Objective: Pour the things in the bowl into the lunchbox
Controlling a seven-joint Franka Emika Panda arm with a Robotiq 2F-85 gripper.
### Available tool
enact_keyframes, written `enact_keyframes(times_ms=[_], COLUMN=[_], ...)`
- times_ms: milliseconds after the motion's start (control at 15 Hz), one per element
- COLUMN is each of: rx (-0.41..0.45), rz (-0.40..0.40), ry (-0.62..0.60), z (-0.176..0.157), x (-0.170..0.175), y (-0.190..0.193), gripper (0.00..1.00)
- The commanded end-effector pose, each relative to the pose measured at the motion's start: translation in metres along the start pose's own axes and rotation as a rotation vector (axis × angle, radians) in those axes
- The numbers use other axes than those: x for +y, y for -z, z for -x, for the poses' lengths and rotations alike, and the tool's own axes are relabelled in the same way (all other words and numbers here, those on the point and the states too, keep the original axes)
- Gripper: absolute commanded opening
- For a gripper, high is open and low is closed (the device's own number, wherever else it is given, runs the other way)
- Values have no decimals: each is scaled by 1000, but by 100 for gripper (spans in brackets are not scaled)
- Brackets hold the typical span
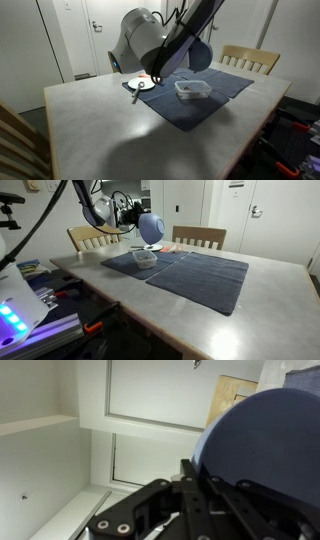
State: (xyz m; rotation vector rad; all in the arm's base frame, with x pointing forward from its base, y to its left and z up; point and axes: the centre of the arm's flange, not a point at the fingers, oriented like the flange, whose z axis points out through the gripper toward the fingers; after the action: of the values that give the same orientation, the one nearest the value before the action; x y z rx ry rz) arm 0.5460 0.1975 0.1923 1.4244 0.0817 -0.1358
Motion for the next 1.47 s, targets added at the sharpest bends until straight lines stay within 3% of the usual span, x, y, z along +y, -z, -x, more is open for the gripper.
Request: enact_keyframes(times_ms=[0,1400], rx=[-17,-46], rz=[35,100], ry=[28,69], z=[-9,-11], x=[3,1], y=[9,25], gripper=[1,1])
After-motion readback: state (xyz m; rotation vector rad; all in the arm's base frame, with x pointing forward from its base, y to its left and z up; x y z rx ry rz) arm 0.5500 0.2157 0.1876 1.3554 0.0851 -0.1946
